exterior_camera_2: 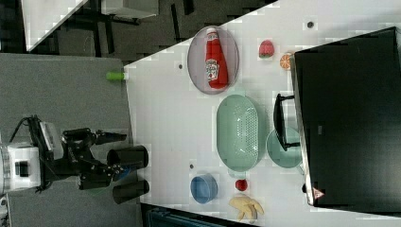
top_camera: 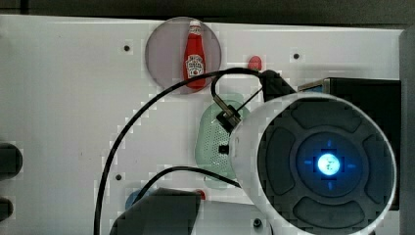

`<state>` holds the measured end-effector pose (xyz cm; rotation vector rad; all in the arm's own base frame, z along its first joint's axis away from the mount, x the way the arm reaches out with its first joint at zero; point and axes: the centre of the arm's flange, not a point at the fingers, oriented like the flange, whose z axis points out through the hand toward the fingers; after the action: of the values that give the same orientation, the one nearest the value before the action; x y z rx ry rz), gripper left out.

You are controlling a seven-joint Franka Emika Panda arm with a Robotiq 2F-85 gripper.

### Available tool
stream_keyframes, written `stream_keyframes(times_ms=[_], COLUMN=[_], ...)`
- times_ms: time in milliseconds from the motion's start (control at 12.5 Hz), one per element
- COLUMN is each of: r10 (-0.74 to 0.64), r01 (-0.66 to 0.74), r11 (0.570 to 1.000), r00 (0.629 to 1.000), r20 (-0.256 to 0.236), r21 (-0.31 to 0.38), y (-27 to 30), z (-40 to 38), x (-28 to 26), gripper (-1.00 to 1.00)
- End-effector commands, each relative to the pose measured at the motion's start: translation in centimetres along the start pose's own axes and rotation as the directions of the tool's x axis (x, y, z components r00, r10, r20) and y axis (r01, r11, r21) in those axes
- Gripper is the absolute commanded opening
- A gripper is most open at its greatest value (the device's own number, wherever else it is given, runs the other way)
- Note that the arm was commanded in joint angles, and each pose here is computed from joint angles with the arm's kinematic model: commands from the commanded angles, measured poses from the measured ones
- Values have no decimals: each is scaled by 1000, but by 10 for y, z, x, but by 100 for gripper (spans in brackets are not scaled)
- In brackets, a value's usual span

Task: Drag strainer left to right.

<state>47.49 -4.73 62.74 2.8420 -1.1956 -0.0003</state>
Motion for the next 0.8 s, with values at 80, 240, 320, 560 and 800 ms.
stream_keyframes(times_ms=[80,240,320,560,800], r10=[-53,-54,-54,-54,-54], r01=[54,55,55,56,56], r11=[998,998,998,998,998], r00=[998,998,997,997,997], r20=[41,46,48,55,61], r21=[-19,-24,-26,-32,-38], y=[-4,-6,-7,-9,-11], z=[10,13,14,19,23], x=[2,3,4,6,7], gripper=[100,100,100,100,100])
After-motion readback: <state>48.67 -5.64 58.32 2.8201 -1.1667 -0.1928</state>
